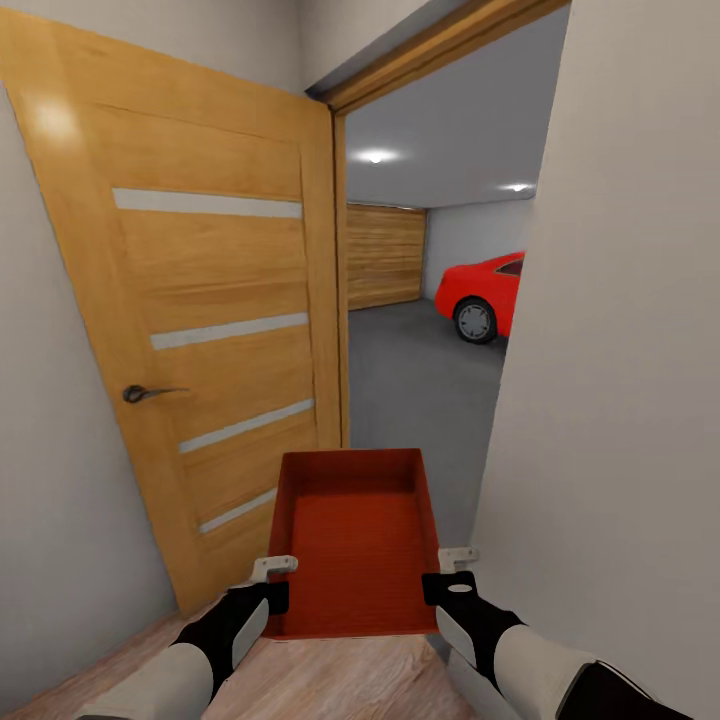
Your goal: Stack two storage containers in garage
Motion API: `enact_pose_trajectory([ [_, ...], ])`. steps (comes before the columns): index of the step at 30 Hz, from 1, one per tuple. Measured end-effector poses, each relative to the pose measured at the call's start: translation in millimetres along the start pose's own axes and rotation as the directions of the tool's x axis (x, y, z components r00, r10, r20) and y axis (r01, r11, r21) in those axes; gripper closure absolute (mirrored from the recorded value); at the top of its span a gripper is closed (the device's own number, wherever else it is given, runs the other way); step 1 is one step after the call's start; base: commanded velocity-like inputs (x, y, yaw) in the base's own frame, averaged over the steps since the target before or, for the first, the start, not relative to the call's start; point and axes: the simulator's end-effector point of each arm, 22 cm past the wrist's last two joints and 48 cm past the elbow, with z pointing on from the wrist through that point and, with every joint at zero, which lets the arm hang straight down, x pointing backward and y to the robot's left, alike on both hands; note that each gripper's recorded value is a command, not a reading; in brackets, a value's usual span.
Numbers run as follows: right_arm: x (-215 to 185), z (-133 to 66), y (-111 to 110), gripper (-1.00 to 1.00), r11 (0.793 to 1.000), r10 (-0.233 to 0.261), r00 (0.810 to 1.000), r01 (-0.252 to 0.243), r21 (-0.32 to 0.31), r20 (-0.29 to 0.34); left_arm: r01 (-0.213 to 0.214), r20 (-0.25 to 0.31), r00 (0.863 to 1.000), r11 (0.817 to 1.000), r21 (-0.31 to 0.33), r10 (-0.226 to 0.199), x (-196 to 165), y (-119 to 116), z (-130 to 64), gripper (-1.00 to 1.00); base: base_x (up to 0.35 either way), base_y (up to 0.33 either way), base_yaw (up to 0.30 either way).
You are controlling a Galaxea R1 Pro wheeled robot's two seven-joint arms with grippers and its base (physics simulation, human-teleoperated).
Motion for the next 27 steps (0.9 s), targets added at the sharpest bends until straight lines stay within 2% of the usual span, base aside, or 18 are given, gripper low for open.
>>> enact_pose_trajectory([
  [16, 0.5, 0.0, 0.1, 1.00, 1.000, 0.000, 1.000, 0.000, 0.000, -0.001, -0.001, -0.001, 1.000, 1.000, 0.000, 0.001, 0.2, 0.1, 0.0, 1.00, 0.284, 0.203, -0.282],
  [23, 0.3, 0.0, 0.3, 1.00, 1.000, 0.000, 1.000, 0.000, 0.000, -0.001, -0.001, -0.001, 1.000, 1.000, 0.000, 0.001, 0.1, 0.2, 0.0, 1.00, 0.276, 0.221, -0.035],
  [27, 0.5, 0.4, 0.3, 1.00, 1.000, 0.000, 1.000, 0.000, 0.000, -0.002, -0.001, -0.001, 1.000, 1.000, 0.000, 0.001, 0.3, 0.3, 0.4, 1.00, 0.051, 0.039, -0.001],
])
